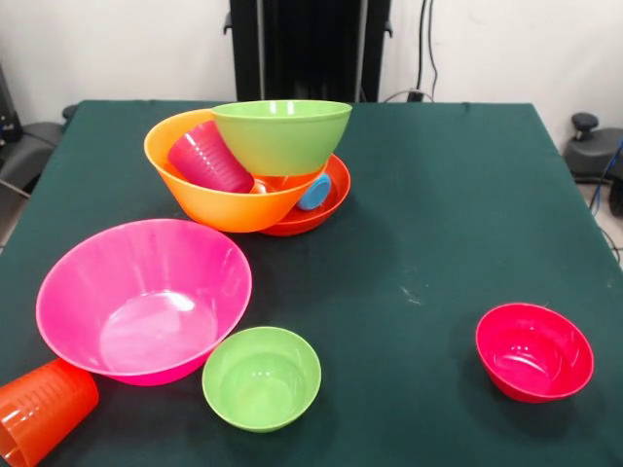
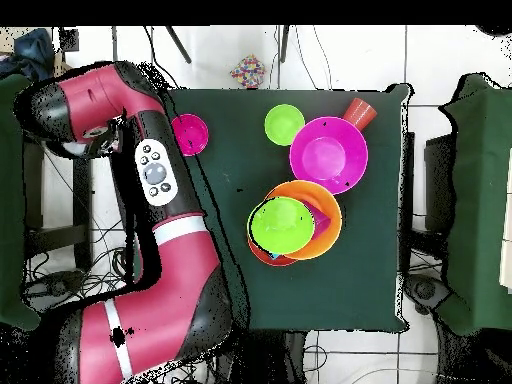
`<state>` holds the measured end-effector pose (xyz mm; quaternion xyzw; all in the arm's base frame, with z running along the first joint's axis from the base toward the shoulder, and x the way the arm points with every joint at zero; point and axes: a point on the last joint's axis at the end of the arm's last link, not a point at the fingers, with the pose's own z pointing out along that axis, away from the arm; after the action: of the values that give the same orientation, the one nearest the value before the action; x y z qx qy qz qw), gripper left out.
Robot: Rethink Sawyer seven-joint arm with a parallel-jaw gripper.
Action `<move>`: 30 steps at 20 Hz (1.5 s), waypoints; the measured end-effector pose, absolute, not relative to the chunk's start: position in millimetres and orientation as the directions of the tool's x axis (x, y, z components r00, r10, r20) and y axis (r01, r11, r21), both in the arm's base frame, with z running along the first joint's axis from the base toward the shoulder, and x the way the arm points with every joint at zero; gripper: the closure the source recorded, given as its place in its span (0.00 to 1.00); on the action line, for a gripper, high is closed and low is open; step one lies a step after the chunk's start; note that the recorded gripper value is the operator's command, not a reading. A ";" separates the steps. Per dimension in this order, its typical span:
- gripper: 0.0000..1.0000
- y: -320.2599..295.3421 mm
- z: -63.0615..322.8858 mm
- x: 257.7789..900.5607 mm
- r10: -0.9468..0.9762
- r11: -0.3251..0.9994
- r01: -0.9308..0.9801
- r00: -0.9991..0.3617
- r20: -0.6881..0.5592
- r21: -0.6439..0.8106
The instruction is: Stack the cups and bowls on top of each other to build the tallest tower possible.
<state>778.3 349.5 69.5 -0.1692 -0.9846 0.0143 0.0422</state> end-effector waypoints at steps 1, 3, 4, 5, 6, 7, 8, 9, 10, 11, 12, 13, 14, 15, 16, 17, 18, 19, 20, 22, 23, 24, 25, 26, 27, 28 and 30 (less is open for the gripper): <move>0.00 344.2 65.7 780.4 0.342 0.940 0.340 -0.936 0.081 -0.042; 0.00 333.5 60.9 782.6 0.349 0.937 0.346 -0.933 0.086 -0.043; 0.00 326.1 58.6 783.7 0.350 0.937 0.347 -0.933 0.087 -0.042; 0.00 317.4 56.5 784.5 0.348 0.937 0.346 -0.933 0.086 -0.040; 0.00 308.7 54.4 785.2 0.347 0.938 0.345 -0.934 0.085 -0.038; 0.00 285.9 51.9 785.6 0.339 0.941 0.338 -0.938 0.078 -0.026; 0.00 279.3 51.8 785.3 0.334 0.942 0.334 -0.939 0.076 -0.023; 0.00 267.8 51.8 785.6 0.326 0.945 0.326 -0.943 0.067 -0.014; 0.00 255.5 52.1 785.9 0.315 0.949 0.316 -0.947 0.056 -0.006; 0.00 243.2 52.5 786.2 0.305 0.952 0.306 -0.951 0.044 0.002; 0.00 237.0 52.6 786.5 0.299 0.954 0.299 -0.954 0.036 0.006; 0.00 228.9 52.6 786.7 0.290 0.957 0.290 -0.957 0.027 0.008; 0.00 220.9 52.6 786.9 0.281 0.960 0.281 -0.960 0.017 0.009; 0.00 211.9 52.3 787.3 0.268 0.963 0.268 -0.963 0.005 0.010; 0.00 205.3 52.0 787.2 0.259 0.966 0.259 -0.966 -0.002 0.010; 0.00 199.3 51.8 787.2 0.248 0.969 0.248 -0.969 -0.009 0.008; 0.00 191.9 51.0 786.6 0.233 0.972 0.233 -0.972 -0.013 0.004; 0.00 184.4 49.5 784.9 0.217 0.976 0.217 -0.976 -0.012 -0.003; 0.00 182.3 48.9 784.1 0.211 0.978 0.211 -0.978 -0.011 -0.006; 0.00 178.2 46.5 782.1 0.194 0.981 0.194 -0.981 -0.008 -0.016; 0.00 176.8 44.5 780.8 0.183 0.983 0.183 -0.983 -0.009 -0.025; 0.00 176.6 43.8 780.3 0.179 0.983 0.180 -0.984 -0.010 -0.028; 0.00 176.0 41.3 778.2 0.173 0.984 0.173 -0.985 -0.009 -0.036; 0.00 176.1 40.7 777.7 0.171 0.984 0.172 -0.985 -0.009 -0.036; 0.00 176.3 40.1 777.2 0.170 0.985 0.171 -0.985 -0.009 -0.036; 0.00 176.5 39.6 776.6 0.169 0.985 0.170 -0.985 -0.009 -0.036; 0.00 178.7 36.0 774.2 0.163 0.986 0.164 -0.986 -0.017 -0.030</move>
<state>774.2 178.7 36.0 -0.0819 -0.9965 0.0156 -0.0072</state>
